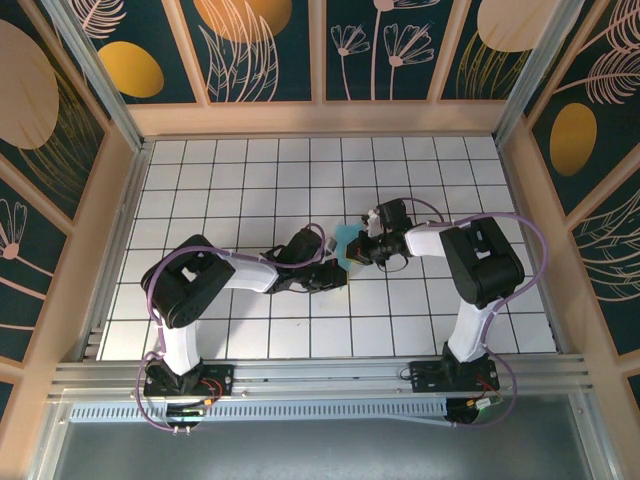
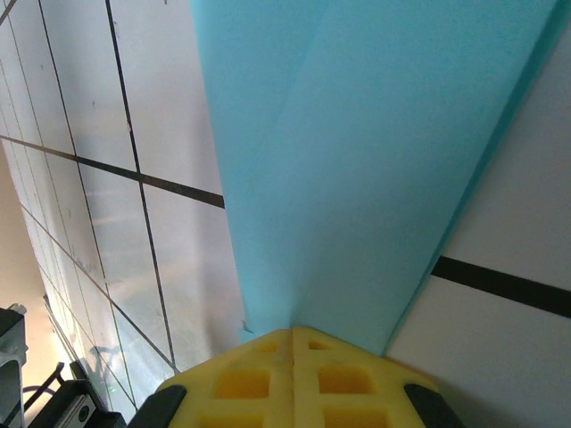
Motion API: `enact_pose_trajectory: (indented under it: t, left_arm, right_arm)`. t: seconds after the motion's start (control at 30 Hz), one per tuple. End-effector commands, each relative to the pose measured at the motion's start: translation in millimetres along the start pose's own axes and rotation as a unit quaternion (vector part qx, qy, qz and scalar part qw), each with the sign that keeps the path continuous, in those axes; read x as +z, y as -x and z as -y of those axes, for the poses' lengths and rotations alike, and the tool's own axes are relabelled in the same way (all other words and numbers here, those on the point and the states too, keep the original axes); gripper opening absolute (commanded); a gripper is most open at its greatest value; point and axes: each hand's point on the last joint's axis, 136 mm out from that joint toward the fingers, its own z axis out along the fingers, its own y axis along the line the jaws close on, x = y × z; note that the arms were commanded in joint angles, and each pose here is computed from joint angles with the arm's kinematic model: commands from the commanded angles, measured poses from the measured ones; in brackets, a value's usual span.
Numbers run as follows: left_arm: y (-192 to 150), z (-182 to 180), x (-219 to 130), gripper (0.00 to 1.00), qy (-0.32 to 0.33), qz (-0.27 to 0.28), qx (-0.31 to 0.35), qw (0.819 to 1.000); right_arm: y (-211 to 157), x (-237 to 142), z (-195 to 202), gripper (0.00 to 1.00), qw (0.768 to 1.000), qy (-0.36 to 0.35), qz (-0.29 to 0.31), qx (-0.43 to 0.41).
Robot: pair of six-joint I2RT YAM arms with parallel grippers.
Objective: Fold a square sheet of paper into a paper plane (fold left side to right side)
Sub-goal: Fold the wing for the fifth time at the center of the table.
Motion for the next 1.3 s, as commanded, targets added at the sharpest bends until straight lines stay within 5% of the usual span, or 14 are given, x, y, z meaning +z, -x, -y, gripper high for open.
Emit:
enact_pose_trajectory:
  t: [0.0, 1.27]
  left_arm:
    - [-8.8, -6.4, 4.1, 0.06, 0.0, -0.014, -0.009, 1.0]
    - [-20.2, -25.9, 8.5, 0.06, 0.032, -0.024, -0.015, 0.999]
  right_arm:
    - [-31.4, 8.1, 61.2, 0.0, 0.992, -0.105, -0.04, 0.053]
    - [-30.5, 9.5, 62.5, 0.0, 0.991, -0.112, -0.042, 0.053]
